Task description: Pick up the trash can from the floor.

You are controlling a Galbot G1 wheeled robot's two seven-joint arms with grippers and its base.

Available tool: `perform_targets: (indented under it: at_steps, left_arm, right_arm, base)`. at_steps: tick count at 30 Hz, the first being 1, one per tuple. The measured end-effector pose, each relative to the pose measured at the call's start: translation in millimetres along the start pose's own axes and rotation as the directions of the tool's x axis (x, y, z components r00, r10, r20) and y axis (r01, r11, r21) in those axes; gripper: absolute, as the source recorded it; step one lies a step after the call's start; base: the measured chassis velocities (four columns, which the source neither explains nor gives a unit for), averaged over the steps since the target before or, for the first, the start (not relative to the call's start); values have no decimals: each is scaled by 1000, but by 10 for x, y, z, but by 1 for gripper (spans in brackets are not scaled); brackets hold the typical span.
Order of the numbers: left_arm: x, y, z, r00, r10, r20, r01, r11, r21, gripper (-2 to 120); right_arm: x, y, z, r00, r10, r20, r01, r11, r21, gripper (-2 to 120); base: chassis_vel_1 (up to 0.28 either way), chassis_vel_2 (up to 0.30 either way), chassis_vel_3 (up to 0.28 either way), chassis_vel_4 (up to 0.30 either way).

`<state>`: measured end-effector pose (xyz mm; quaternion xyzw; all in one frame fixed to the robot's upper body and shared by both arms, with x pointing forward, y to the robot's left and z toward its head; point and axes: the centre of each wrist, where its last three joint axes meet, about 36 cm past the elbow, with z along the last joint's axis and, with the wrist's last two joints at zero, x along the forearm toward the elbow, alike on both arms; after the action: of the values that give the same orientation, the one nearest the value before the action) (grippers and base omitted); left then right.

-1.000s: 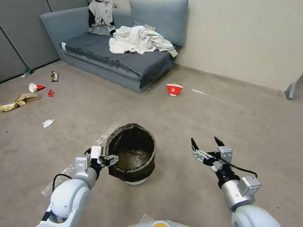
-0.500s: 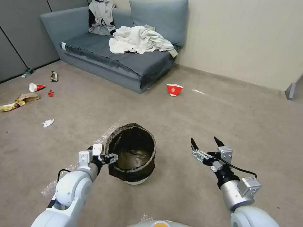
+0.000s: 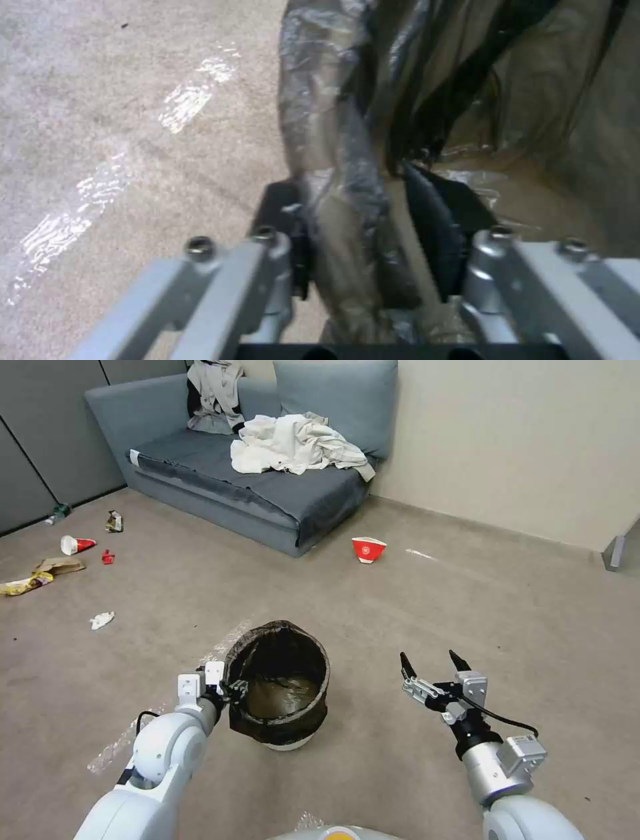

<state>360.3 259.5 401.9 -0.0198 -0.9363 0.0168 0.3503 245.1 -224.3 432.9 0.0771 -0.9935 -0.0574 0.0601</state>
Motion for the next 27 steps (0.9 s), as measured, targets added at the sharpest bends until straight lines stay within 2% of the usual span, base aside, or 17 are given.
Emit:
perform_targets:
  at_steps: [3, 4, 7, 13, 17, 22, 24, 27]
  left_arm:
    - [-15, -33, -6, 1000, -1, 1, 1, 1000, 1, 15]
    - [-15, -33, -6, 1000, -1, 1, 1, 1000, 1, 15]
    - [-9, -50, -6, 1000, 0, 3, 0, 1000, 4, 5]
    - [68, -42, -17, 998, 4, 64, -5, 1000, 21, 4]
    - [308, 6, -71, 987, 64, 146, -72, 996, 49, 3]
    - [504, 29, -112, 976, 97, 194, -112, 992, 63, 3]
    - [685, 44, -155, 962, 130, 240, -148, 987, 60, 3]
    - [713, 48, -164, 959, 135, 248, -154, 986, 58, 3]
  right_arm:
    - [0, -8, 0, 1000, 3, 0, -3, 1000, 2, 100]
    - [0, -8, 0, 1000, 3, 0, -3, 1000, 2, 100]
    - [0, -9, 0, 1000, 5, 0, -5, 1000, 2, 100]
    - [1, -12, 0, 1000, 6, -1, -6, 1000, 4, 100]
    - [-3, -12, 0, 1000, 4, -1, -4, 1000, 6, 100]
    - [-7, -11, -3, 1000, 1, -2, -1, 1000, 7, 100]
    - [-12, -9, 2, 1000, -1, -3, 1, 1000, 8, 100]
    - [-14, -9, 3, 1000, -2, -3, 2, 1000, 8, 100]
  base:
    - [0, 0, 0, 0]
    - [0, 0, 0, 0]
    - [0, 0, 0, 0]
    - [0, 0, 0, 0]
    - [0, 0, 0, 0]
    - [0, 0, 0, 0]
    - [0, 0, 0, 0]
    - [0, 0, 0, 0]
